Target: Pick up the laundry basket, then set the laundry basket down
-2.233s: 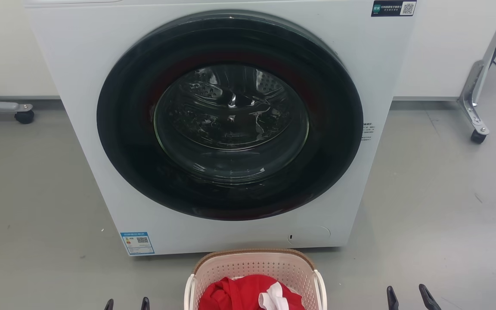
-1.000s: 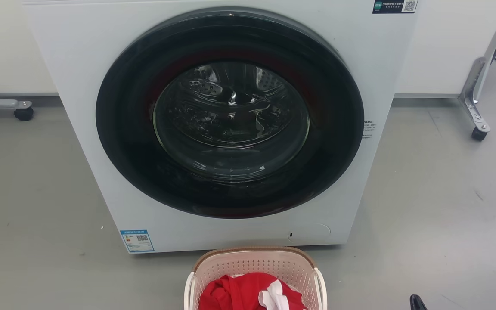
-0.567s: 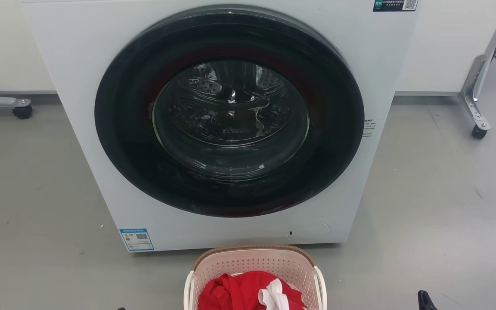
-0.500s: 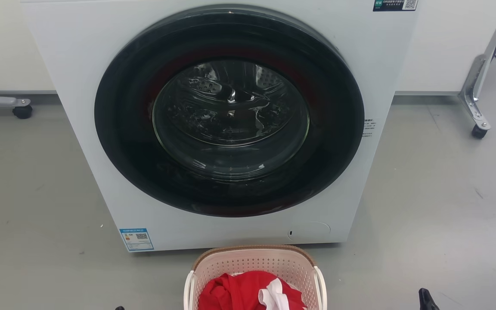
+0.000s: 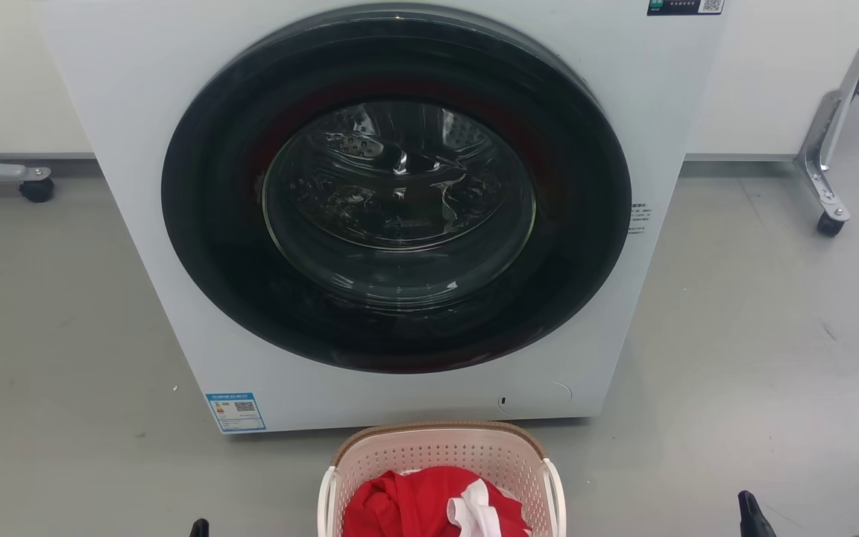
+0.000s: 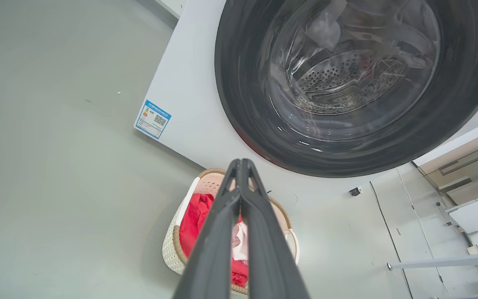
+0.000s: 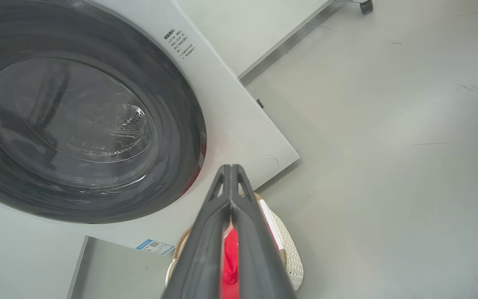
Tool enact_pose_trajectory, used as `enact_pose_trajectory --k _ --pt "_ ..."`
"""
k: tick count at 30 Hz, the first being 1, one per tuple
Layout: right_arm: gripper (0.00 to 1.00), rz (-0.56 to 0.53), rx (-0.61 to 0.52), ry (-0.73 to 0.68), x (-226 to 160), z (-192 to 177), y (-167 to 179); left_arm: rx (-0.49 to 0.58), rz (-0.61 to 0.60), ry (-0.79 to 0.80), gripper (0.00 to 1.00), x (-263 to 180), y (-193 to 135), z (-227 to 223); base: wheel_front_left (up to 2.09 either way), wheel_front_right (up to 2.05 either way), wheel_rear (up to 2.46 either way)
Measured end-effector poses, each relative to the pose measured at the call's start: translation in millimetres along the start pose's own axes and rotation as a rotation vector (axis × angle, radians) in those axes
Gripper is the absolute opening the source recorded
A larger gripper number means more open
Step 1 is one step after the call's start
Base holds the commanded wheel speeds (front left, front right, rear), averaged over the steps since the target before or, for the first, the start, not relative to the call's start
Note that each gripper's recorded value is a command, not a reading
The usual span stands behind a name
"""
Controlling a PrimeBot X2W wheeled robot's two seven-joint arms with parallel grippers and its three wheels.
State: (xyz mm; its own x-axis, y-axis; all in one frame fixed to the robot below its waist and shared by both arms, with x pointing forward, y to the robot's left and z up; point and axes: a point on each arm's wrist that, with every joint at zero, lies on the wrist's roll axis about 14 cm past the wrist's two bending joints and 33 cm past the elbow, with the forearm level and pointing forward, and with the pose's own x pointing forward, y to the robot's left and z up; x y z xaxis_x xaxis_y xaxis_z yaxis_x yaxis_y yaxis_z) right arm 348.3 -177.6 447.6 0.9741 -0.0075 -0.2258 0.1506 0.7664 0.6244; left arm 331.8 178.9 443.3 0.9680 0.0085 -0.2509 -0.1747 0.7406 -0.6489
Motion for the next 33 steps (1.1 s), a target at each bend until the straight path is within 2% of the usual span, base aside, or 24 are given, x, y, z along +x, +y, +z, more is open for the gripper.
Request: enact_pose_trajectory --k 33 --pt "0.00 0.033 0.515 -0.014 14.5 21.3 -0.4 -0.477 -0.067 -0.001 0.00 21.9 -9.9 18.5 0.00 0.00 0.00"
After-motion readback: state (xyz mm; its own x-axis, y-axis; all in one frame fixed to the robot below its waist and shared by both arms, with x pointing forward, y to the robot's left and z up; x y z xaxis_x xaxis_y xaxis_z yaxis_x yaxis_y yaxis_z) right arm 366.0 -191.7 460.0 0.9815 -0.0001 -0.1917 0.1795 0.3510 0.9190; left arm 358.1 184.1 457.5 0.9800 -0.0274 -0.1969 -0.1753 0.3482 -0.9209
